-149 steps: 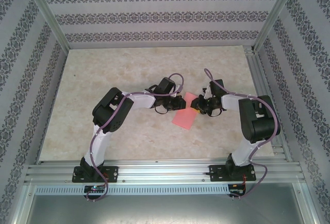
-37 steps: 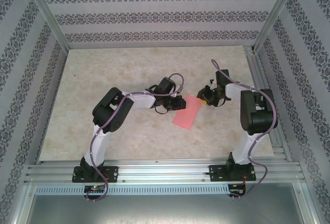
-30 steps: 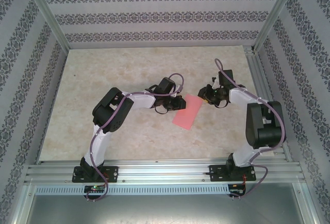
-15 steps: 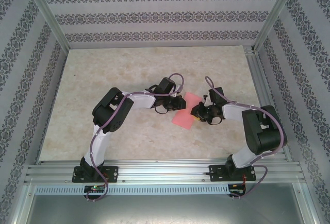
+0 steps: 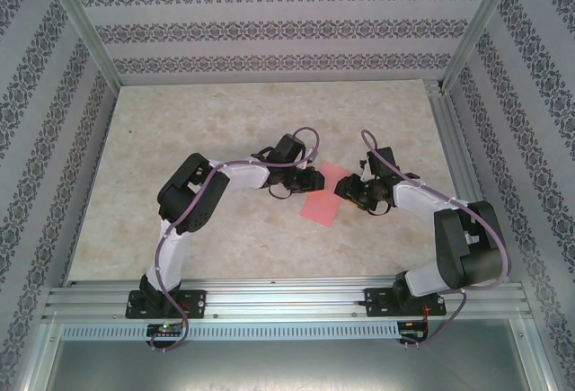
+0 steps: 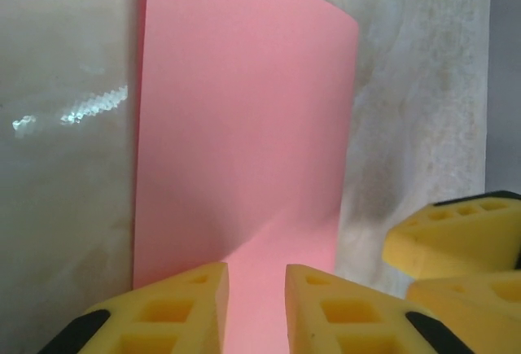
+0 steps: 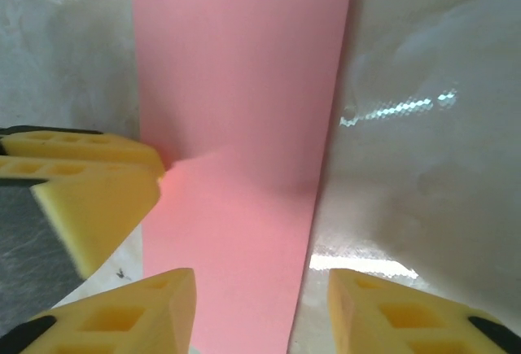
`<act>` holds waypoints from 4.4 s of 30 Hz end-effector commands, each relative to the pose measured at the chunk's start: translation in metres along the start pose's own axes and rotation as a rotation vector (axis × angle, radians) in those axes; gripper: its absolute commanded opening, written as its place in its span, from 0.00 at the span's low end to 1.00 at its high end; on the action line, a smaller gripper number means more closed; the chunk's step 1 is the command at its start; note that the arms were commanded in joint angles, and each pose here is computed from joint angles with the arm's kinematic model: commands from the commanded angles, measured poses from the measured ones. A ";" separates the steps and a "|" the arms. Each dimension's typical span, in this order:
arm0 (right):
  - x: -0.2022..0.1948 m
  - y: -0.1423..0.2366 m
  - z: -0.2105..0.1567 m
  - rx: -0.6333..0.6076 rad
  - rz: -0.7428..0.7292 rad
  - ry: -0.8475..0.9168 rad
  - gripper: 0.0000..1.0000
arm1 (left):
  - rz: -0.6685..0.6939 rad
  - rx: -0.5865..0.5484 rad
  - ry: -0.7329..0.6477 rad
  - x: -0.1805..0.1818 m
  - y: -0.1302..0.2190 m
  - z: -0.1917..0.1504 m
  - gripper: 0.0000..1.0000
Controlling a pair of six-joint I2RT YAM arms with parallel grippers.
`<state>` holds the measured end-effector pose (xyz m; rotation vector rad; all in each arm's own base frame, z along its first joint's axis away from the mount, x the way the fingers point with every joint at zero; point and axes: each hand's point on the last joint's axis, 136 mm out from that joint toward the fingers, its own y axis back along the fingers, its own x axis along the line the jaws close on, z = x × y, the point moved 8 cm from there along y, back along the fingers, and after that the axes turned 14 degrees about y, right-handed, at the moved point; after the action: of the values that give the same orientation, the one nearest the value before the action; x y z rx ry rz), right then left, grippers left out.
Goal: Fold a paper plane with a square sheet of paper (pick it up from the middle)
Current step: Fold the square sheet of paper in half at the center of the table, then move the paper to the center of the table, then fold the triangle a second time at the center of the table.
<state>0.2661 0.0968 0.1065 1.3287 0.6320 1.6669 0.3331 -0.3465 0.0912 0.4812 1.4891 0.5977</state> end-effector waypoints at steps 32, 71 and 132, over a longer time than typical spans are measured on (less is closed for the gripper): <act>0.036 -0.031 0.029 0.010 -0.041 0.108 0.85 | 0.039 -0.442 0.008 0.025 0.182 -0.020 0.37; 0.084 0.001 0.043 0.043 -0.156 0.533 0.92 | 0.075 -0.526 0.144 0.054 0.207 -0.048 0.42; 0.129 -0.073 -0.074 0.455 -0.375 0.926 0.39 | 0.055 -0.488 0.368 0.102 0.201 -0.040 0.42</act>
<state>0.2130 0.2586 0.0910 0.5907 1.7421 1.8772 0.2752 -0.1319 0.1317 0.0523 1.6190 1.1204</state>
